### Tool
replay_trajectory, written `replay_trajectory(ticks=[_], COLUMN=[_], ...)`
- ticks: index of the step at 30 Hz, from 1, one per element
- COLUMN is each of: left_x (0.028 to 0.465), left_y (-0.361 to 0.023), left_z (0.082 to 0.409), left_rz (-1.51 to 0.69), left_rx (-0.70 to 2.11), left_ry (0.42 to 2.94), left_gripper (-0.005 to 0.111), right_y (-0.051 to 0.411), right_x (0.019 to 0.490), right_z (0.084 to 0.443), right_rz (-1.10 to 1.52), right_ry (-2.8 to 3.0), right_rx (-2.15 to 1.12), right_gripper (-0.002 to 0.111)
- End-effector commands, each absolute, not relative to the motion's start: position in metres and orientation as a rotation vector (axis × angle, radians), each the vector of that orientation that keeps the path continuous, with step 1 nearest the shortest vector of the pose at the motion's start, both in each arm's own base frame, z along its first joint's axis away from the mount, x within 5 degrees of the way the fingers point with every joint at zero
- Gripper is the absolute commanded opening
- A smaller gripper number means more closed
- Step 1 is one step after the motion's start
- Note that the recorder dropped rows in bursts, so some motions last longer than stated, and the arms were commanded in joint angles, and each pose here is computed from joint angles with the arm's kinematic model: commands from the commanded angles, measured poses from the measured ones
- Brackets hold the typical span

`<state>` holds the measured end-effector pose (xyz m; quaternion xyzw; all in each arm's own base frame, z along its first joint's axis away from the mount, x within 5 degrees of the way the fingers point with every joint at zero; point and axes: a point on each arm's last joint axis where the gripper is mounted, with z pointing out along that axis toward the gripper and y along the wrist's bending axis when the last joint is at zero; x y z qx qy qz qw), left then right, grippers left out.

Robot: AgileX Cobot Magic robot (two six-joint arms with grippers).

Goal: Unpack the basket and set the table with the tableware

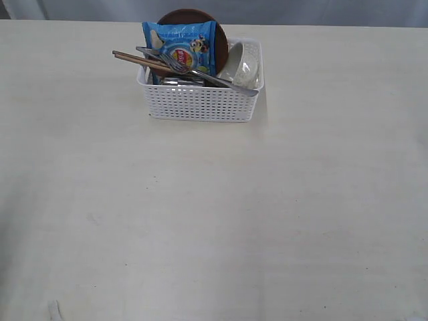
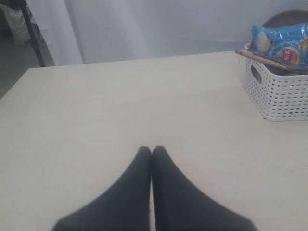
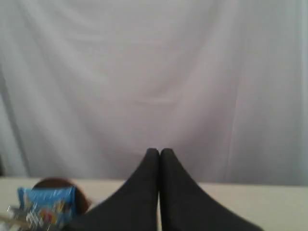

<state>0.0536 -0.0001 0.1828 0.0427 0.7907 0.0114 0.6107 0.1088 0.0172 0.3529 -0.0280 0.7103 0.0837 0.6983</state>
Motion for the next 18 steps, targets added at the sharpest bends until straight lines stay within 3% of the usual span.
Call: replay_trajectory(ticks=[1,10,18], left_x=[0.054,0.054,0.054], left_y=[0.000,0.000,0.000], left_z=[0.182,0.182,0.182], left_rz=[0.018,0.018,0.018], left_rx=[0.100,0.100,0.100], left_ry=[1.825,1.825,1.825], left_gripper=[0.000,0.000,0.000], right_y=[0.048,0.114,0.130], right_x=[0.150,0.199,0.227], right_z=[0.351,0.336,0.327], right_rz=[0.281,0.351,0.328], right_ry=[1.972,2.328,2.332], right_rx=[-0.220,-0.526,-0.588], right_gripper=[0.000,0.000,0.000])
